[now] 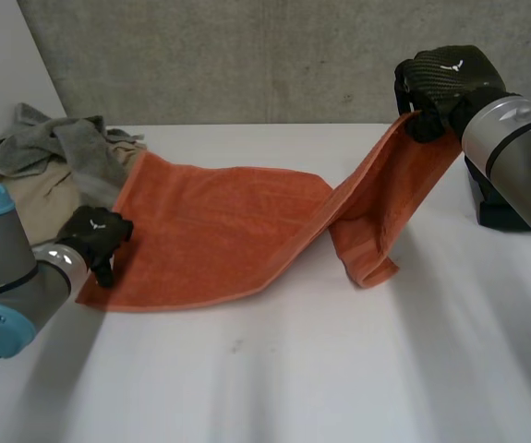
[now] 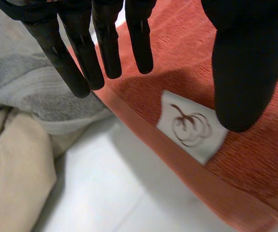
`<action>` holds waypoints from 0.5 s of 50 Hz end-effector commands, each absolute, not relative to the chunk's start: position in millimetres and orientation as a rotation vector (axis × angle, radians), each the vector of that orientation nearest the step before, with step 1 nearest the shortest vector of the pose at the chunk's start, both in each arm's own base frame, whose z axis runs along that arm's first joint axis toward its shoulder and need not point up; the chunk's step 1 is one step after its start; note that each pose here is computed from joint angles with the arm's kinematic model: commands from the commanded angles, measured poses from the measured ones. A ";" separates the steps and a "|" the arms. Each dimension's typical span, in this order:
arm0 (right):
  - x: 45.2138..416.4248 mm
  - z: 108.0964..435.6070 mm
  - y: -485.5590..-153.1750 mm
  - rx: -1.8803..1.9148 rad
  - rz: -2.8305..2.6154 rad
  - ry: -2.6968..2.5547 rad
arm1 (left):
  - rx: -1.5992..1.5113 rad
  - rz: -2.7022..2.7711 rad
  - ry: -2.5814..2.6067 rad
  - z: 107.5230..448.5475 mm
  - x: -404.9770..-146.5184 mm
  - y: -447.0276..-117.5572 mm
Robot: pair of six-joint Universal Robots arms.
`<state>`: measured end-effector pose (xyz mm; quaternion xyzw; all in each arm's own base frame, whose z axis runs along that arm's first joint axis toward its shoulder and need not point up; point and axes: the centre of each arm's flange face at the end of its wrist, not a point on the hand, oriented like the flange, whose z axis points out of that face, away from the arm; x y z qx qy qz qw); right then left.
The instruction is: Fold the laundry.
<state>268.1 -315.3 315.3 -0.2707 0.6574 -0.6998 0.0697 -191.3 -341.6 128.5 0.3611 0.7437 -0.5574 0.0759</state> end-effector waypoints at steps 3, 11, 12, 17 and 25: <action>264.2 312.3 -315.5 -0.811 -2.102 1.991 | 1.088 -1.683 2.219 127.1 -194.6 -350.9; 261.1 311.5 -317.3 -0.807 -2.106 1.994 | 1.068 -1.662 2.358 158.1 -189.0 -320.3; 260.7 311.5 -317.6 -0.807 -2.106 1.994 | 1.066 -1.663 2.375 160.9 -188.1 -316.9; 261.3 310.4 -317.5 -0.812 -2.099 1.992 | 1.092 -1.629 2.443 154.9 -186.2 -303.4; 261.6 305.9 -315.4 -0.817 -2.081 2.006 | 1.116 -1.586 2.358 130.0 -173.3 -320.5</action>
